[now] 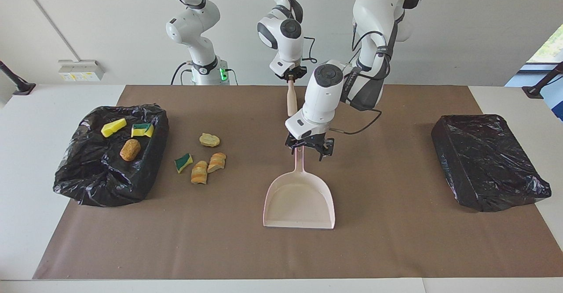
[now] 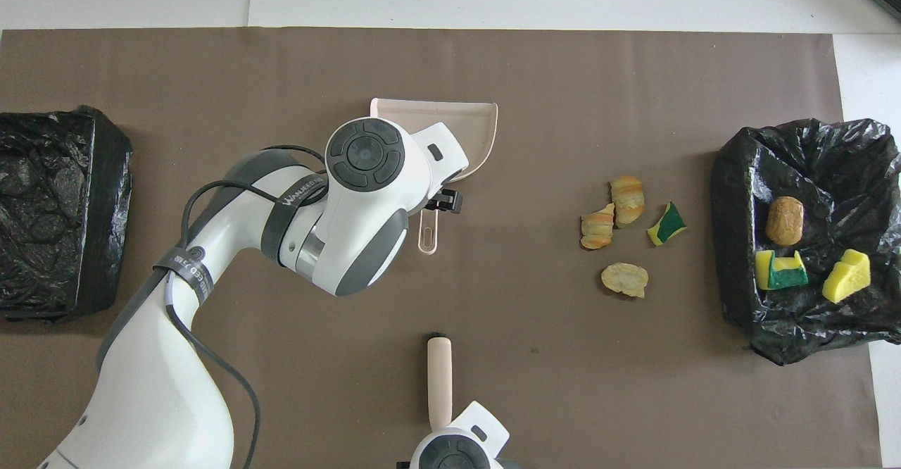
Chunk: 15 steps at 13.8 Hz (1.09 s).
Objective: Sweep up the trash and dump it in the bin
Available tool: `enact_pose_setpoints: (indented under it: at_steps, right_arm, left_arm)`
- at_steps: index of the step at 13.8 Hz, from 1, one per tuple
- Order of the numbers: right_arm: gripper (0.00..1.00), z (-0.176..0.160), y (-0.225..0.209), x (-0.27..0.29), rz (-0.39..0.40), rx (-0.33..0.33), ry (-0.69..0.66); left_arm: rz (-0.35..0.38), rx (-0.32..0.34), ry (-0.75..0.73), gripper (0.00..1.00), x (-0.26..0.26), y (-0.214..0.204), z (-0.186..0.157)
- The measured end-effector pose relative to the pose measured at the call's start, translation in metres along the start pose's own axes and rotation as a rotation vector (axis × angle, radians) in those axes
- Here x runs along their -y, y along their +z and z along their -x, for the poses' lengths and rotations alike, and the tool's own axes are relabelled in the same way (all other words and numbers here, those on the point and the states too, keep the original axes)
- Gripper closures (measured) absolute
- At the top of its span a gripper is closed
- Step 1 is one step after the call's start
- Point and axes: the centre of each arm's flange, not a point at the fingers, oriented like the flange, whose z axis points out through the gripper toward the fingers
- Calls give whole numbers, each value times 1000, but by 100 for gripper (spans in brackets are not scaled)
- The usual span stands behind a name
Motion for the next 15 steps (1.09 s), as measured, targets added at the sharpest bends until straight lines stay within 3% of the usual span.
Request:
enact_pose_setpoints:
  at_steps: [5, 10, 15]
  right_arm:
    - [74, -27, -35, -27, 74, 5, 14]
    - [74, -75, -119, -146, 125, 28, 9]
    - [74, -128, -145, -239, 338, -48, 3]
  left_arm:
    - [5, -9, -32, 0, -9, 26, 1]
    - [14, -22, -35, 0, -18, 37, 1]
    - [8, -21, -27, 19, -19, 40, 2]
